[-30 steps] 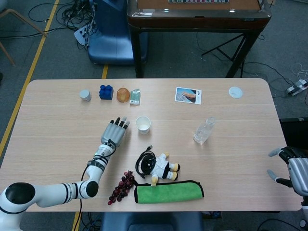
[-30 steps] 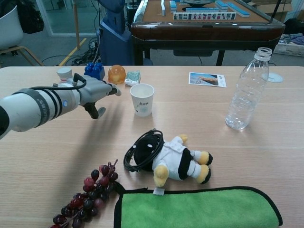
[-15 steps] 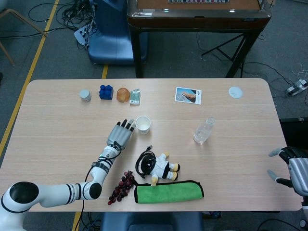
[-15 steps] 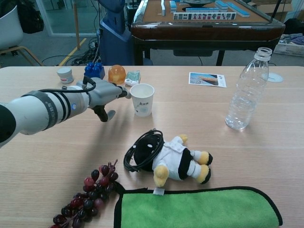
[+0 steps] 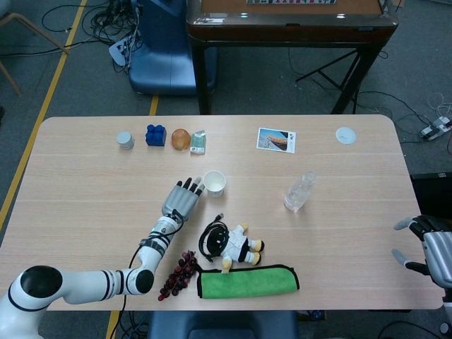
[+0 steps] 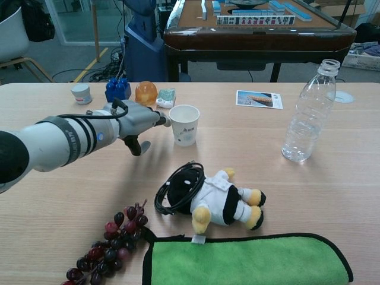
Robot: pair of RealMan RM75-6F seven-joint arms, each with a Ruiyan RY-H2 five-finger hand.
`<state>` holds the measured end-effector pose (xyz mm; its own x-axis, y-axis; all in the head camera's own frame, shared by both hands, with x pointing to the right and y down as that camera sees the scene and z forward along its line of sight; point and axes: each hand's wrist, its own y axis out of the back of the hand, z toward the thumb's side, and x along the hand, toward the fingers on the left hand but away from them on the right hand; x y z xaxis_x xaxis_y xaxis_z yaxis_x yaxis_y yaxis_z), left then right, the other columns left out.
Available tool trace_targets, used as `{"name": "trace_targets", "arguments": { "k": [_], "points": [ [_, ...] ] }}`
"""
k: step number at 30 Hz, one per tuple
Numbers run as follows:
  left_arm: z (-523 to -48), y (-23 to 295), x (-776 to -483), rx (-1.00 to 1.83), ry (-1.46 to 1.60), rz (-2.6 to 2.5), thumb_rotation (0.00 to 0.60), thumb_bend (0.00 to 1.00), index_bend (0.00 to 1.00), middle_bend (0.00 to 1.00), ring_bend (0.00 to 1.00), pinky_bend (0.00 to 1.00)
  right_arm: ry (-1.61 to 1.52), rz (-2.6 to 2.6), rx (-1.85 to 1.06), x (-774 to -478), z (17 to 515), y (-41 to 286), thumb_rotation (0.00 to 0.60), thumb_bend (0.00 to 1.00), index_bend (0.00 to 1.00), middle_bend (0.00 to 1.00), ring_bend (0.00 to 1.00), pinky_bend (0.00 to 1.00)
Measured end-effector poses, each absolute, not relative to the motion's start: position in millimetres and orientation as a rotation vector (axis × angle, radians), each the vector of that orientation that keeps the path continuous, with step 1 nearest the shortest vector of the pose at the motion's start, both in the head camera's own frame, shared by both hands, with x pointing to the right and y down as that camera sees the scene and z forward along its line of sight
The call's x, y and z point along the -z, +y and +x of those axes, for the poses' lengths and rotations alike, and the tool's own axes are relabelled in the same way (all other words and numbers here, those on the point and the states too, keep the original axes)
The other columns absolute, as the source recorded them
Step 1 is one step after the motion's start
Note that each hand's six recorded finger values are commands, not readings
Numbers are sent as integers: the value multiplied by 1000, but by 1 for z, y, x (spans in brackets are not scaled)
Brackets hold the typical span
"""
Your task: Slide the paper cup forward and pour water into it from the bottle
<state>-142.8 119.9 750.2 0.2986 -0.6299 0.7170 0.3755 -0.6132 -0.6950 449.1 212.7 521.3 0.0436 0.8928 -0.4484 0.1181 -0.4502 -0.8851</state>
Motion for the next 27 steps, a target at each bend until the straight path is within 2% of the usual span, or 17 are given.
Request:
{"name": "trace_targets", "arguments": {
  "k": [27],
  "points": [
    [-104,130,-750,1405,200,-1712,600,542,0,0,0,162,-1043,-1657,-1451,-515,448,213,600,179,433,381,282,442]
  ]
}}
